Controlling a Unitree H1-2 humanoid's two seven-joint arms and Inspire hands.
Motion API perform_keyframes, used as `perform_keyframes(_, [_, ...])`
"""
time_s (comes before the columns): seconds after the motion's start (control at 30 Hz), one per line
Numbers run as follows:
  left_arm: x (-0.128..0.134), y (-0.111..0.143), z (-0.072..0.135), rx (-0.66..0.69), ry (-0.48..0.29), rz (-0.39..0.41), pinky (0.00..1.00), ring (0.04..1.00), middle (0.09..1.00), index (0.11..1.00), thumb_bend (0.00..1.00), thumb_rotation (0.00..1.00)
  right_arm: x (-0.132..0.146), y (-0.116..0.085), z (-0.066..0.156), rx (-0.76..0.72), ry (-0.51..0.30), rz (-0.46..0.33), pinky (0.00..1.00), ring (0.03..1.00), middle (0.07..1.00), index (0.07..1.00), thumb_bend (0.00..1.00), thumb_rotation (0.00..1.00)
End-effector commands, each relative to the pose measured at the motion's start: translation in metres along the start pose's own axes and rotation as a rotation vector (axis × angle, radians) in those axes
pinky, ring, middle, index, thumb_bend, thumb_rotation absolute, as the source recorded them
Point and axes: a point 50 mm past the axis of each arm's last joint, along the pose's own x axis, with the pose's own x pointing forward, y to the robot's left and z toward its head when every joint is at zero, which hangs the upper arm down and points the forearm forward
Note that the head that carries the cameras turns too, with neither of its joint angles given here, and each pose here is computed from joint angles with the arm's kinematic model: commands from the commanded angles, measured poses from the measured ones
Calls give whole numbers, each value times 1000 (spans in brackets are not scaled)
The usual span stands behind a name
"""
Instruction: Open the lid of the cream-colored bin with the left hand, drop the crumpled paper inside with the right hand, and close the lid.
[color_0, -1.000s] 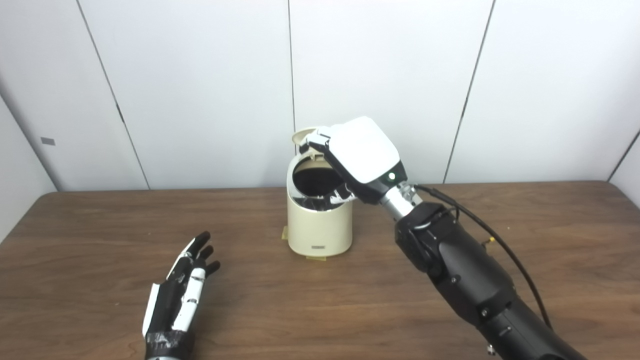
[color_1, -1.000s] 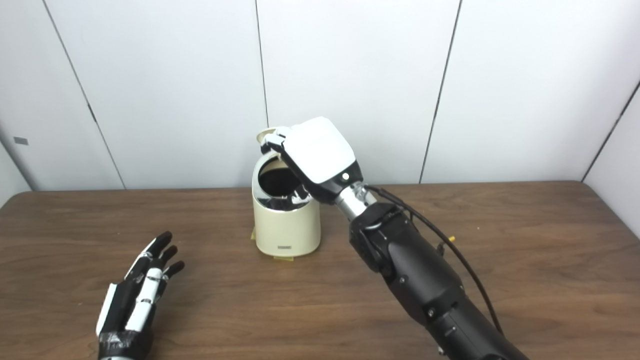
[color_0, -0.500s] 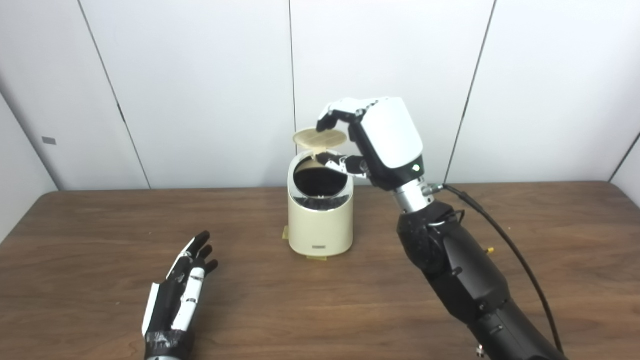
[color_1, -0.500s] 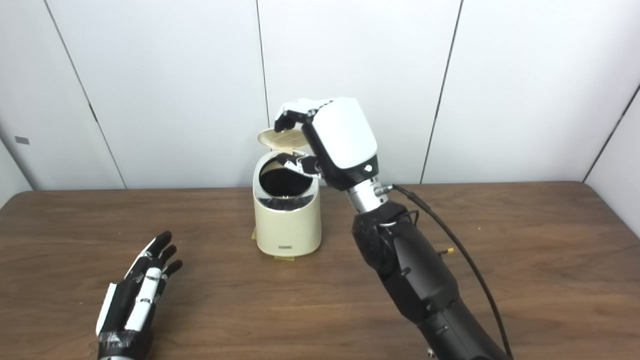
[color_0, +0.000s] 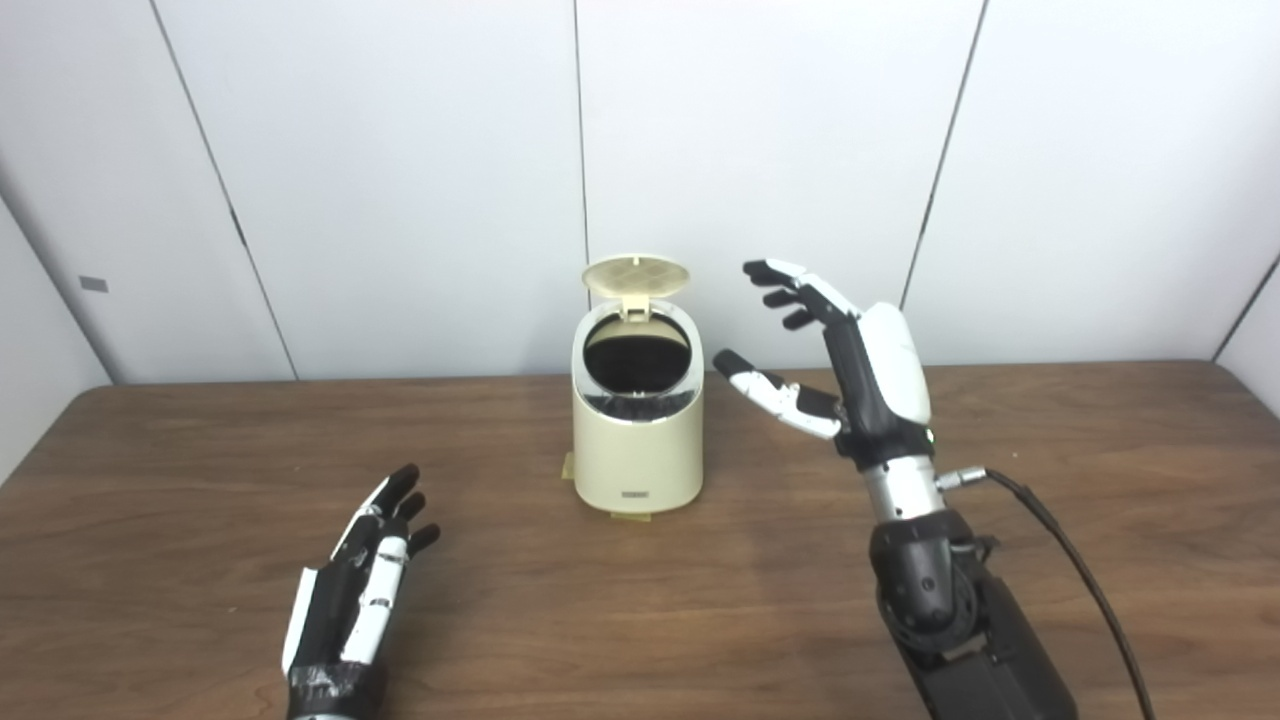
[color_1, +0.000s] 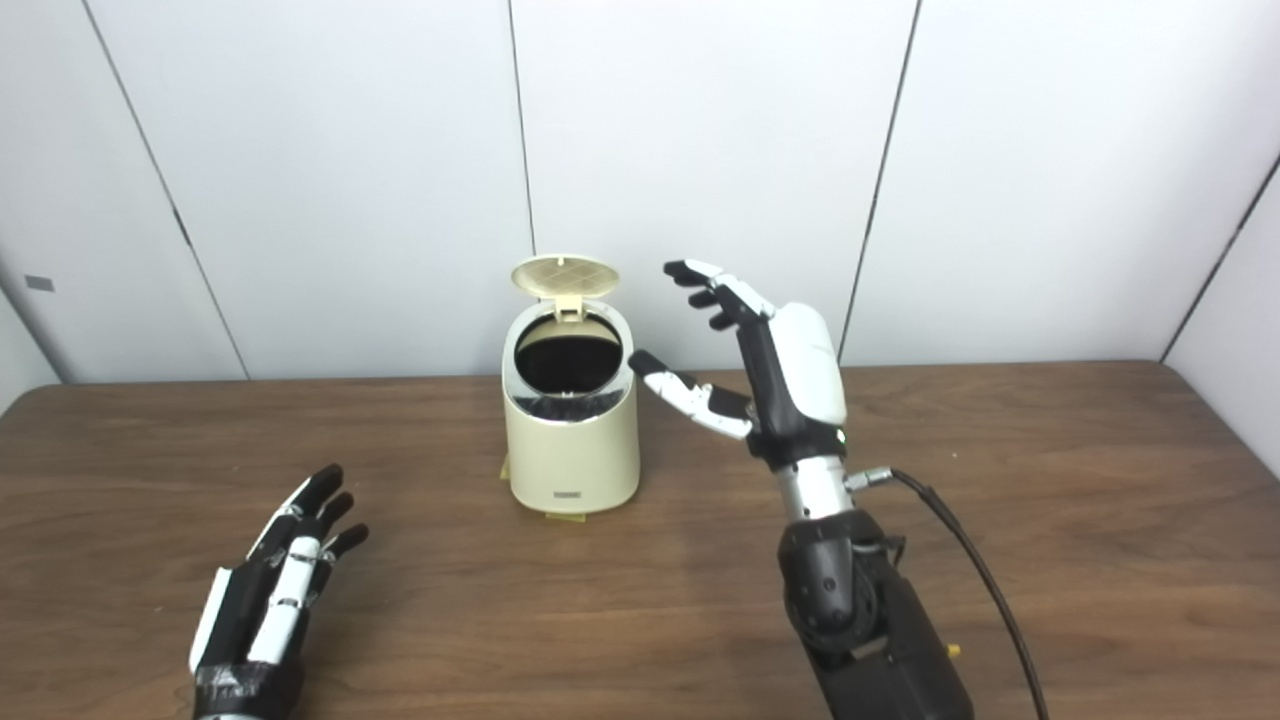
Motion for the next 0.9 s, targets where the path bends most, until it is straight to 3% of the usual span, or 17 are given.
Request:
perform_keyframes(0.0, [-2,4,-3,9,-2,-7,847,924,944,908,184,631,5,-10,9,29,-52,-66,587,721,772,784,371,669])
perform_keyframes(0.2, [-1,4,-3,-1,-5,-8,853,935,955,909,170,617,-35,-10,-8,83,37,-69,653,761,784,795,260,816])
perform_keyframes(0.5, [-1,6,-3,-7,-7,-10,861,930,950,905,191,594,-73,-9,-22,154,149,-47,721,799,805,817,278,945])
perform_keyframes(0.67, [-4,7,-1,13,-3,-5,816,924,944,900,183,603,-90,-6,-31,215,201,-39,790,844,835,831,230,901])
perform_keyframes(0.87, [-10,9,3,11,-12,0,843,926,946,905,175,612,-102,-2,-32,211,212,-39,734,805,811,807,241,855])
